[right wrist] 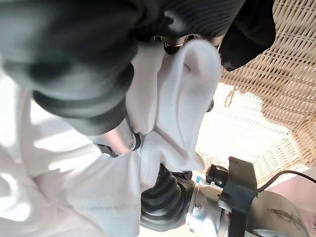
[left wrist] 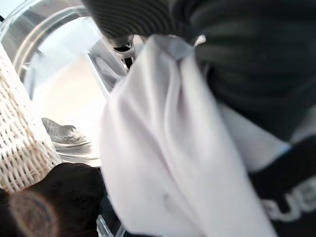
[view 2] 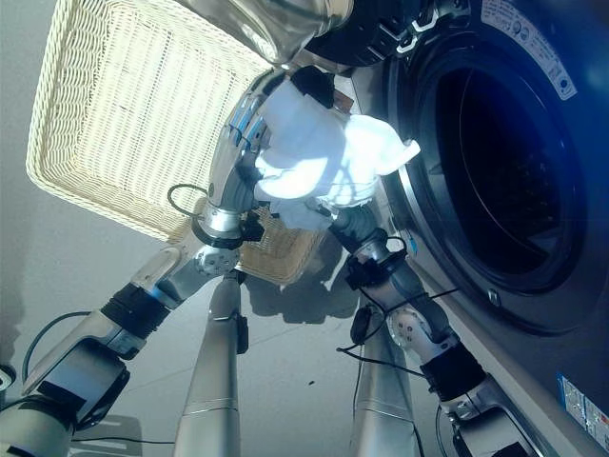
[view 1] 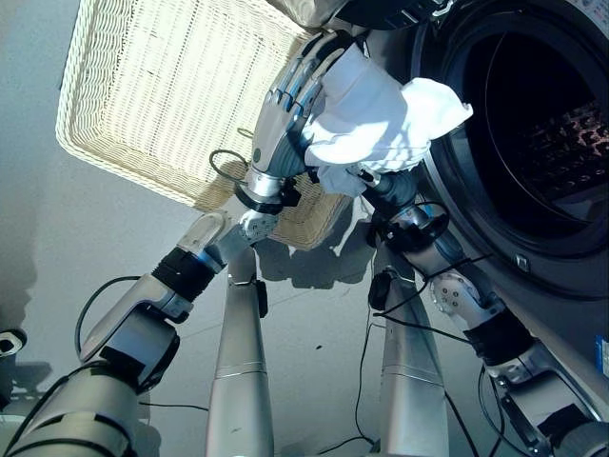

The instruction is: Put the clothes into the washing machine.

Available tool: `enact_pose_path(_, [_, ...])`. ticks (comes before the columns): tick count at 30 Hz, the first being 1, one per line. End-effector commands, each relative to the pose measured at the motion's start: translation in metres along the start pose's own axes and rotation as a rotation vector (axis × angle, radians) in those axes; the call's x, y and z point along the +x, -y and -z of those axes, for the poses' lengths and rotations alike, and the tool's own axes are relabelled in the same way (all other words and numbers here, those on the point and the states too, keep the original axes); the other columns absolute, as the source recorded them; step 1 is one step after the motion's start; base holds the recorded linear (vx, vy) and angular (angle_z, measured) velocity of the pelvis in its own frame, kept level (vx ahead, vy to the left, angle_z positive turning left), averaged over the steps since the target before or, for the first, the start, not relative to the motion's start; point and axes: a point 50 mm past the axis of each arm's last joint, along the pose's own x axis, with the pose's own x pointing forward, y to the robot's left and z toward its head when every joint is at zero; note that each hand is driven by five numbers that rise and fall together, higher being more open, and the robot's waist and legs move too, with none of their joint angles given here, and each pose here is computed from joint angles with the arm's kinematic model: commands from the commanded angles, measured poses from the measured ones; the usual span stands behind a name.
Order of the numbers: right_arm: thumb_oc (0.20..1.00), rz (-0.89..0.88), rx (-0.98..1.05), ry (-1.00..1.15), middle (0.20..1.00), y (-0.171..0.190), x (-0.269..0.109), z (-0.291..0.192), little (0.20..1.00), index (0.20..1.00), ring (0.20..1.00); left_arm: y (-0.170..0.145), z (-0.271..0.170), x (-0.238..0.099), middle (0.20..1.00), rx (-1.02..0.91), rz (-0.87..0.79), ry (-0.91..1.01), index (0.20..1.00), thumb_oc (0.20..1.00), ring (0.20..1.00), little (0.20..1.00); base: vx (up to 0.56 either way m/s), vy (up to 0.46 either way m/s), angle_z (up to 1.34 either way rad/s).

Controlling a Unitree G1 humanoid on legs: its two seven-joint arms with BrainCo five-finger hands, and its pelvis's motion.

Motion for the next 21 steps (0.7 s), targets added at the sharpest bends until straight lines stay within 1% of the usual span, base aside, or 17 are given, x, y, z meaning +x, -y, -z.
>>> enact_pose_path(1, [0.200,-0.145,-0.007,0.335,0.200,-0.028,0.010,-0.054,0.200,0.200,0.200,0.006,-0.008,-0.008,1.000,-0.020,0.063,-0.001,1.000,1.000,1.000,1.000,0.00,0.000,0.00])
enact_pose_path(8, [0.200,-0.102,-0.034,0.419,0.200,-0.021,0.004,-0.066,0.200,0.200,0.200,0.006,0.009,-0.016,1.000,0.069,0.117,-0.060,1.000,1.000,1.000,1.000,0.00,0.005,0.00])
enact_pose_path(12, [0.200,-0.082,-0.043,0.457,0.200,-0.016,0.000,-0.071,0.200,0.200,0.200,0.003,0.017,-0.019,1.000,0.093,0.113,-0.101,1.000,1.000,1.000,1.000,0.00,0.000,0.00])
enact_pose_path(17, [0.200,-0.013,-0.045,0.532,0.200,-0.009,-0.006,-0.079,0.200,0.200,0.200,-0.001,0.028,-0.026,1.000,0.128,0.098,-0.169,1.000,1.000,1.000,1.000,0.00,0.000,0.00])
enact_pose_path(21, [0.200,0.069,-0.042,0.634,0.200,-0.002,-0.014,-0.089,0.200,0.200,0.200,-0.002,0.034,-0.031,1.000,0.148,0.108,-0.200,1.000,1.000,1.000,1.000,0.00,0.007,-0.03])
